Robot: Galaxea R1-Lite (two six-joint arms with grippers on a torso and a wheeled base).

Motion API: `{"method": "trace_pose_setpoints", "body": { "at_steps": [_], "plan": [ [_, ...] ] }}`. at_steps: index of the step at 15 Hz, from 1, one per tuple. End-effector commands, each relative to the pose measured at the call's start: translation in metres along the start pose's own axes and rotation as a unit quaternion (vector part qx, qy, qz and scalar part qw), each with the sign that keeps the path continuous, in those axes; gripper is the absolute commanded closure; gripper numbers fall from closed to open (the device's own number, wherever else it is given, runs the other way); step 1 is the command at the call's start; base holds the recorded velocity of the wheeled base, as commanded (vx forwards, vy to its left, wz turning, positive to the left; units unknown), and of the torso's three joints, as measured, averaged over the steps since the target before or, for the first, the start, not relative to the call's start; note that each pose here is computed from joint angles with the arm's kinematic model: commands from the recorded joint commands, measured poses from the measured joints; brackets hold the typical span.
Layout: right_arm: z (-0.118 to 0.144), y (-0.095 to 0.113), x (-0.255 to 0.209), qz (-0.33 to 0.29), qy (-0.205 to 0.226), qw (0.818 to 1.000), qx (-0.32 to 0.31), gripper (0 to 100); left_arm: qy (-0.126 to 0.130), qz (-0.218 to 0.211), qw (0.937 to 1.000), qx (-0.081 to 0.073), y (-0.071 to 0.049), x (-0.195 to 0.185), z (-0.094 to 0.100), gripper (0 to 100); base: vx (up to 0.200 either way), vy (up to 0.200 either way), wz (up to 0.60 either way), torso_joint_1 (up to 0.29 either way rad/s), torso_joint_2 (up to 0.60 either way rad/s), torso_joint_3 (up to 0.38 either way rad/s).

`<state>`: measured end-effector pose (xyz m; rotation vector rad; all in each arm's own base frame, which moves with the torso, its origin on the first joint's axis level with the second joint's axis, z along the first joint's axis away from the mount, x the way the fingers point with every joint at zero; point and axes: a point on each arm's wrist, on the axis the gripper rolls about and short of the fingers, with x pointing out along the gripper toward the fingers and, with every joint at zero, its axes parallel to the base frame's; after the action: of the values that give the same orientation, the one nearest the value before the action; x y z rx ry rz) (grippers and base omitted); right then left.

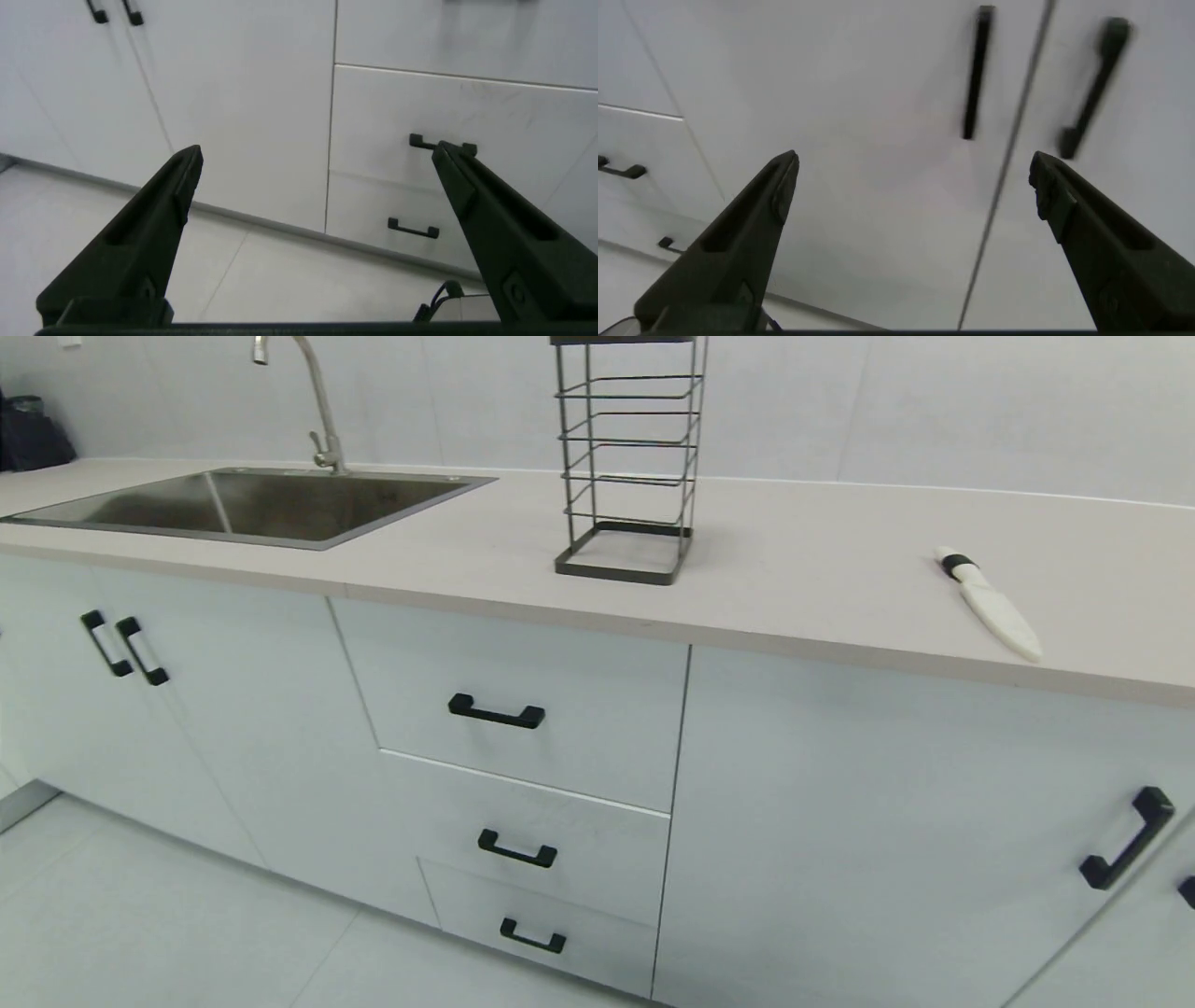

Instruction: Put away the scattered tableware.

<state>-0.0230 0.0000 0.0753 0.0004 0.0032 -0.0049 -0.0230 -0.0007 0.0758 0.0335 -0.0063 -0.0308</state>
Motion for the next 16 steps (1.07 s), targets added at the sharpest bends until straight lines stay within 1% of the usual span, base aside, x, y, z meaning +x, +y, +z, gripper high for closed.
{"method": "trace_pose_setpoints", "body": {
  "at_steps": [1,2,7,8,12,16],
  "plan": [
    [0.0000,0.0000,0.0001,0.000,0.001,1.000,0.001,0,0.001,0.000,1.0000,-0.001,0.0000,0.0001,0.0000,0,0.000,0.000,-0.60,0.002,0.00,-0.002],
    [0.0000,0.0000,0.0001,0.000,0.001,1.000,0.000,0,0.002,0.000,1.0000,-0.001,0.0000,0.0001,-0.0002,0,0.000,0.000,-0.60,-0.007,0.00,-0.002],
    [0.0000,0.0000,0.0001,0.000,0.001,1.000,0.000,0,0.002,0.000,1.0000,-0.001,0.0000,0.0001,-0.0002,0,0.000,0.000,0.00,0.000,0.00,0.000],
    [0.0000,0.0000,0.0001,0.000,0.001,1.000,0.000,0,0.002,0.001,1.0000,-0.004,0.0000,0.0001,-0.0002,0,0.000,0.000,0.00,0.000,0.00,0.000],
    [0.0000,0.0000,0.0001,0.000,0.001,1.000,0.000,0,0.002,0.002,1.0000,-0.005,0.0001,0.0001,-0.0002,0,0.000,0.000,-0.60,0.004,0.00,0.001],
    [0.0000,0.0000,0.0001,0.000,0.001,1.000,0.000,0,0.002,0.002,1.0000,-0.006,0.0001,0.0001,-0.0002,0,0.000,0.000,0.00,0.000,0.00,0.000]
  ]
}}
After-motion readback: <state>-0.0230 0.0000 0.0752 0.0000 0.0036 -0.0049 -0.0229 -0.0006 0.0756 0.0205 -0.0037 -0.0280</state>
